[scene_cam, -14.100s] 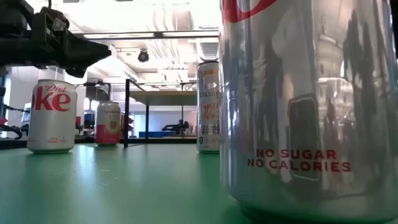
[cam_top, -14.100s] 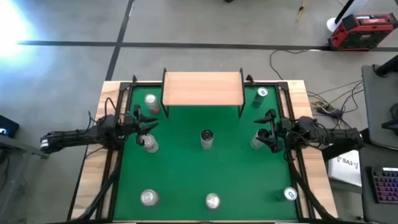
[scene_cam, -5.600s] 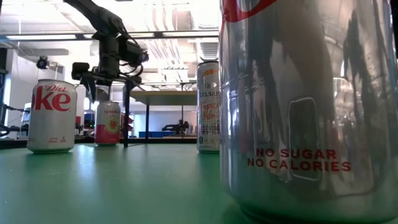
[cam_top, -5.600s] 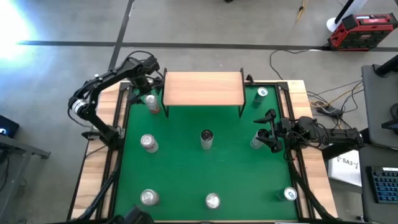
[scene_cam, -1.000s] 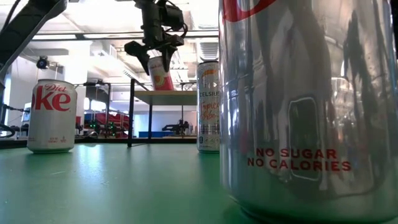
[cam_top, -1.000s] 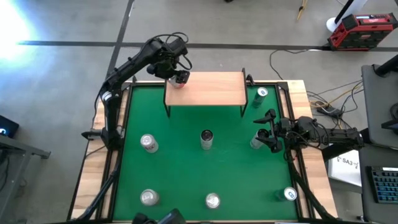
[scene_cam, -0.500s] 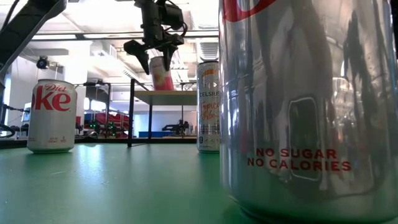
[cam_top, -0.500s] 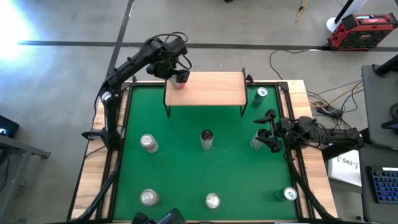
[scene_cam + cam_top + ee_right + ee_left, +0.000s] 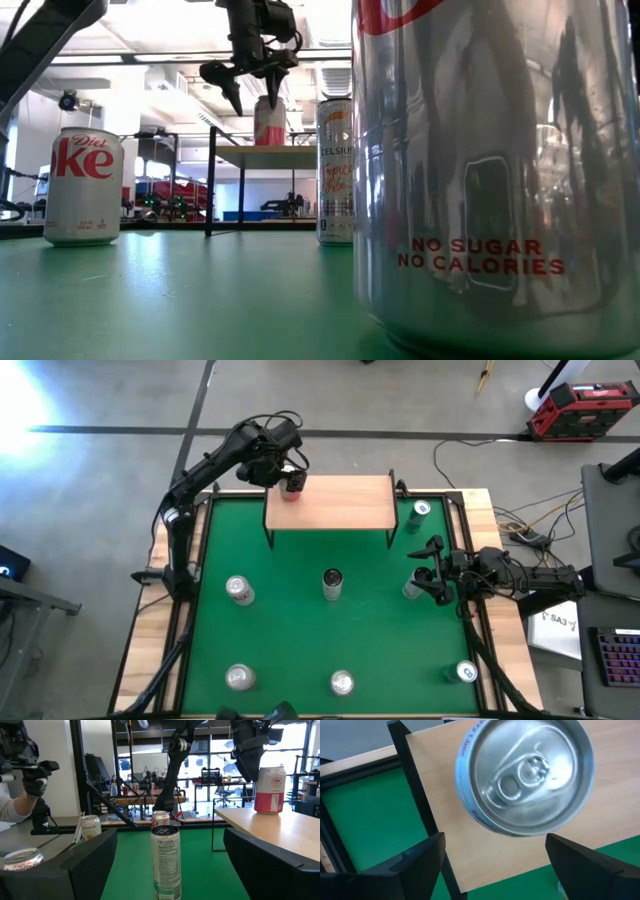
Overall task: Place canned beverage on shelf
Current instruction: Put the top pink-white soda can on the shelf
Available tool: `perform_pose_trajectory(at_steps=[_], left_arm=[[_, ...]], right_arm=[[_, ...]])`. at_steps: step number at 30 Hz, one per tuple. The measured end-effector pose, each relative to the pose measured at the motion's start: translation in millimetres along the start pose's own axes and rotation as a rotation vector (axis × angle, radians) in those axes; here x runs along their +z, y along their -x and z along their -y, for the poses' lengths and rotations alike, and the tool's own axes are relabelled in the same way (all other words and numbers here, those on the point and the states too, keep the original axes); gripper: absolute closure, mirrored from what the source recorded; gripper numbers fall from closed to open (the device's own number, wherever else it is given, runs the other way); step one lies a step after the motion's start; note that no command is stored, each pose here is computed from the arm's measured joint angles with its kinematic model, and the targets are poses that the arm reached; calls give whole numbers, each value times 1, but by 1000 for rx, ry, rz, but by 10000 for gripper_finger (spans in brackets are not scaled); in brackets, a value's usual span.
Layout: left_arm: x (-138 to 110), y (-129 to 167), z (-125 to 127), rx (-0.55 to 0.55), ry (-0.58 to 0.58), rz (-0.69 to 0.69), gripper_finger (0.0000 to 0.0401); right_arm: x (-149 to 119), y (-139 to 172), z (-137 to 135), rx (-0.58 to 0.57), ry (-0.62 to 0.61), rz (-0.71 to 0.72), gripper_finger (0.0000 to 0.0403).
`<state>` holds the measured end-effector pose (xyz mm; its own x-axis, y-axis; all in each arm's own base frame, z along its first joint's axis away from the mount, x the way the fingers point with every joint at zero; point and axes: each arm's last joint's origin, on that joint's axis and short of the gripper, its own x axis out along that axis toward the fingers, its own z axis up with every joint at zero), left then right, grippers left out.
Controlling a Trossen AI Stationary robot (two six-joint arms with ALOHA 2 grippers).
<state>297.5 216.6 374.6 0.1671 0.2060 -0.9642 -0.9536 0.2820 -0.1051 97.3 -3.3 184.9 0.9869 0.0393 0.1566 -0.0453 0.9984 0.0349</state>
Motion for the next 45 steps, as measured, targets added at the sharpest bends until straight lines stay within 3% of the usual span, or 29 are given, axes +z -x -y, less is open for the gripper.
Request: perform_pose_trajectory(at_steps=[10, 21, 32, 45], left_arm=[[-14, -1, 16, 70, 6, 55, 5], [-39, 2, 43, 195, 34, 226, 2], [-89, 0, 82, 285, 114, 509, 1], [-126, -32, 95, 304, 343, 781, 1]], right_arm=[[0, 0, 0, 0, 0, 0, 46], [0, 0, 0, 0, 0, -2, 46], [0, 0, 0, 0, 0, -3, 46], [0, 0, 0, 0, 0, -3, 46]])
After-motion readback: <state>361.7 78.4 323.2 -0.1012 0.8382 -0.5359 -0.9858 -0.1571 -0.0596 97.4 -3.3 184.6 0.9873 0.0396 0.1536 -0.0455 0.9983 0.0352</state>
